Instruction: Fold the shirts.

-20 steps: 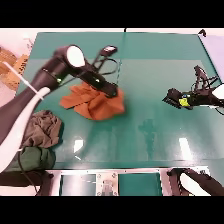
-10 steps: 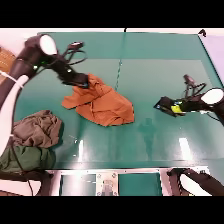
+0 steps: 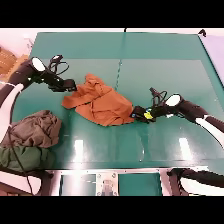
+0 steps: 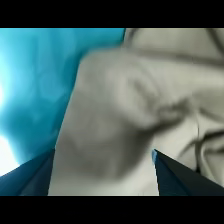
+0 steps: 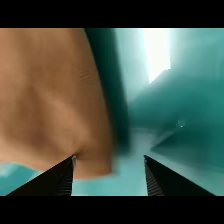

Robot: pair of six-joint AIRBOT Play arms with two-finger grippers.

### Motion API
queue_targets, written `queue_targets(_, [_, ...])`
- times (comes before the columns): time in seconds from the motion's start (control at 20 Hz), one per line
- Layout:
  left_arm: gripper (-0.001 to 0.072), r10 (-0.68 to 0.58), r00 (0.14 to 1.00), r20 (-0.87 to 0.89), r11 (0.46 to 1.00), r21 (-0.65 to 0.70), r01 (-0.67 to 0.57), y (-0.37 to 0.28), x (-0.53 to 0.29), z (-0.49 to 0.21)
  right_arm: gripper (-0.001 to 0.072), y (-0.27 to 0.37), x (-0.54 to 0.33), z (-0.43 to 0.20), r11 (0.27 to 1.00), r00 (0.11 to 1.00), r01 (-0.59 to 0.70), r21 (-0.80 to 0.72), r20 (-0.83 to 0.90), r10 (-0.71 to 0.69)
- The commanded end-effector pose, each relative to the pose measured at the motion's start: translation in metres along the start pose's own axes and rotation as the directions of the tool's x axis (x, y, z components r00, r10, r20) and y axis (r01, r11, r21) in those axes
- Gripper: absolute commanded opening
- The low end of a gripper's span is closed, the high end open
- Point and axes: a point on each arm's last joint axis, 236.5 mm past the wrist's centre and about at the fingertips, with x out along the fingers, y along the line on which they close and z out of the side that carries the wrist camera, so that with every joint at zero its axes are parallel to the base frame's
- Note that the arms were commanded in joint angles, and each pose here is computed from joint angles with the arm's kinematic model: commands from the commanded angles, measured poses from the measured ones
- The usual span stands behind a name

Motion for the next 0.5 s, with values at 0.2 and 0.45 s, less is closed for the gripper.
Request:
queue_targets(0.2, [0.0512,-0.157,0.98,0.122,0.987,0.007,0.158,-0.015,0.044,0.027,0.0269,0.024,0.025,-0.003,0.995,0.994,-0.103,-0.011,-0.024,0.103])
queue_targets(0.45, [0.0017,-0.174,0.974,0.143,0.983,0.079,0.164,-0.019,0.043,0.035,0.0015,0.037,0.015,0.012,0.988,0.992,-0.127,-0.085,-0.001,0.127])
